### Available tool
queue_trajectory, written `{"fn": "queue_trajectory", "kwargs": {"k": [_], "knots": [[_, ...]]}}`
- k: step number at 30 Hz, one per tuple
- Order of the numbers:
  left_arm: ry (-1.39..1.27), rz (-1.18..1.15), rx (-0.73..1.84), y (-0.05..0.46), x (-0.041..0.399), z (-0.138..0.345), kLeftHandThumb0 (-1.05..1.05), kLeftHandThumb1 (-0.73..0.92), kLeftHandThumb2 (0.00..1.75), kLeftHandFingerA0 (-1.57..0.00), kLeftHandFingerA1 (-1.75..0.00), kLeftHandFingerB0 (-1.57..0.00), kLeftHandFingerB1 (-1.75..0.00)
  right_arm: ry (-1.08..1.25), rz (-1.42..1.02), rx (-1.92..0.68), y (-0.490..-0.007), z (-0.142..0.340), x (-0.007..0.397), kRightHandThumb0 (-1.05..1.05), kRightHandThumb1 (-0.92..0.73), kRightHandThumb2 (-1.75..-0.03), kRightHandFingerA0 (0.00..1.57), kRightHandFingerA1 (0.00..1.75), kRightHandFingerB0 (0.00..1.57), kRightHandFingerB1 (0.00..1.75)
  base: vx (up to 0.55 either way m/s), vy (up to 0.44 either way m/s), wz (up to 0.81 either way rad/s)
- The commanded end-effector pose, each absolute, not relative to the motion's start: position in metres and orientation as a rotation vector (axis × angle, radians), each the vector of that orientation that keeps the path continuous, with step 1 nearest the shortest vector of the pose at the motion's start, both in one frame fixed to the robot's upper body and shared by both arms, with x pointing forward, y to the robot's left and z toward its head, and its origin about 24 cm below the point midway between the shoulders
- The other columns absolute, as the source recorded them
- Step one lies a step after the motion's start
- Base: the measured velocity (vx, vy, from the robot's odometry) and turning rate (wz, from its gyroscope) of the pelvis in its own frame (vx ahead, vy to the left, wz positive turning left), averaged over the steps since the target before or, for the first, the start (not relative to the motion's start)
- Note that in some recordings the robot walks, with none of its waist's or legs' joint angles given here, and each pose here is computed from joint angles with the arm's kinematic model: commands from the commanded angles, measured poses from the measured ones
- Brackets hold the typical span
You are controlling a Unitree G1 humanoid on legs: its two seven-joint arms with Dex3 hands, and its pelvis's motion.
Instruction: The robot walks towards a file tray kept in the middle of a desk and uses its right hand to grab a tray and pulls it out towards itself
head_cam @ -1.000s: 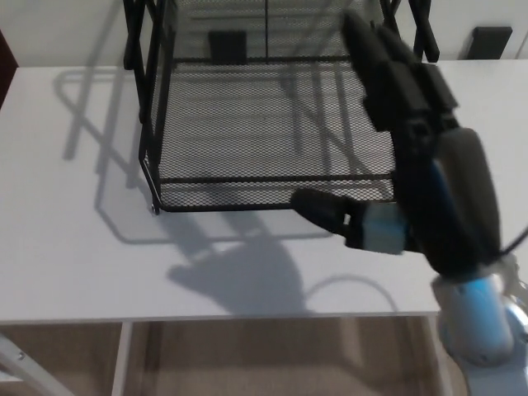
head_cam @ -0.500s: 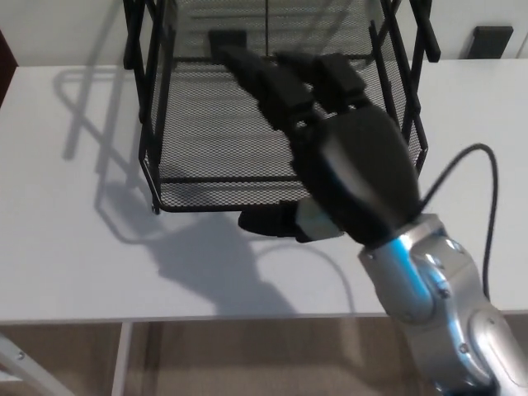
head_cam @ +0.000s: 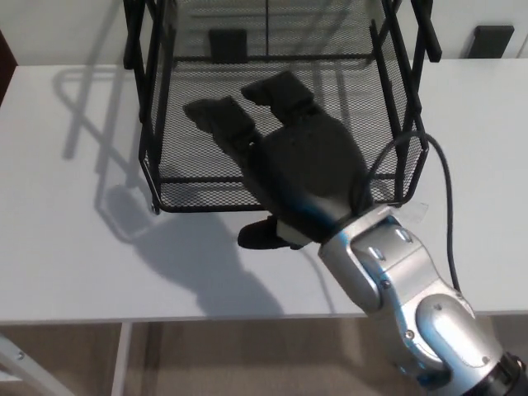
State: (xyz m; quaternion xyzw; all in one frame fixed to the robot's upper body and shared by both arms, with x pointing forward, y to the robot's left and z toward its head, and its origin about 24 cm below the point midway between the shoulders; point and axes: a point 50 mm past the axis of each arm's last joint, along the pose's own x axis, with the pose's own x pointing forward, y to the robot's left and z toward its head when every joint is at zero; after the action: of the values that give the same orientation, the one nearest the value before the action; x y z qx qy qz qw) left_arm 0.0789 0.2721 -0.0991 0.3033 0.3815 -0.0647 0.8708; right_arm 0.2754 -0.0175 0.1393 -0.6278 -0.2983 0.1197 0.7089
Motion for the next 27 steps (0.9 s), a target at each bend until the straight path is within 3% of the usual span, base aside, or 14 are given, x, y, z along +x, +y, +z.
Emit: {"fn": "queue_trajectory", "kwargs": {"k": [1,11,12,13,14,17,25,26,27], "knots": [[0.87,-0.249,0.768,0.293,0.078,-0.094,-0.36,0.49,0.64,-0.34,-0.51,-0.14,-0.37,-0.439,0.14,-2.025,-0.024,0.13,0.296,-0.92,-0.26,-0.72,0.0,0.76,0.0,0.65,0.0,0.0,0.0],[0.874,-0.247,0.761,0.293,0.078,-0.094,-0.37,0.48,0.64,-0.35,-0.51,-0.14,-0.38,-0.353,0.113,-2.049,-0.036,0.125,0.299,-1.02,-0.33,-0.73,0.0,0.76,0.0,0.7,0.0,0.0,0.0],[0.876,-0.25,0.763,0.294,0.078,-0.094,-0.38,0.48,0.64,-0.35,-0.51,-0.14,-0.37,-0.347,0.109,-2.043,-0.037,0.124,0.299,-0.91,-0.39,-0.53,0.0,0.77,0.0,0.74,0.0,0.0,0.0],[0.879,-0.254,0.765,0.292,0.078,-0.095,-0.38,0.48,0.64,-0.35,-0.51,-0.14,-0.37,-0.342,0.099,-2.035,-0.039,0.123,0.3,-0.93,-0.39,-0.53,0.0,0.78,0.0,0.75,0.0,0.0,0.0],[0.873,-0.254,0.77,0.292,0.078,-0.094,-0.37,0.48,0.64,-0.36,-0.51,-0.14,-0.38,-0.335,0.094,-2.027,-0.04,0.122,0.301,-0.95,-0.29,-0.77,0.0,0.77,0.0,0.72,0.0,0.0,0.0],[0.874,-0.248,0.752,0.29,0.078,-0.095,-0.34,0.5,0.63,-0.34,-0.5,-0.14,-0.37,-0.31,0.093,-2.005,-0.045,0.119,0.302,-1.05,-0.3,-0.75,0.0,0.78,0.0,0.71,0.0,0.0,0.0],[0.874,-0.257,0.751,0.288,0.076,-0.1,-0.34,0.5,0.62,-0.36,-0.52,-0.14,-0.37,-0.211,0.129,-1.936,-0.05,0.111,0.304,-1.05,-0.33,-0.74,0.0,0.78,0.0,0.74,0.0,0.0,0.0],[0.875,-0.261,0.76,0.289,0.075,-0.1,-0.35,0.49,0.63,-0.37,-0.52,-0.14,-0.37,-0.209,0.129,-1.932,-0.05,0.11,0.303,-0.99,-0.4,-0.54,0.0,0.85,0.0,0.78,0.0,0.0,0.0],[0.879,-0.271,0.779,0.288,0.076,-0.1,-0.36,0.49,0.63,-0.38,-0.51,-0.14,-0.37,-0.211,0.125,-1.929,-0.05,0.108,0.303,-0.98,-0.39,-0.52,0.0,0.94,0.0,0.81,0.0,0.0,0.0]]}}
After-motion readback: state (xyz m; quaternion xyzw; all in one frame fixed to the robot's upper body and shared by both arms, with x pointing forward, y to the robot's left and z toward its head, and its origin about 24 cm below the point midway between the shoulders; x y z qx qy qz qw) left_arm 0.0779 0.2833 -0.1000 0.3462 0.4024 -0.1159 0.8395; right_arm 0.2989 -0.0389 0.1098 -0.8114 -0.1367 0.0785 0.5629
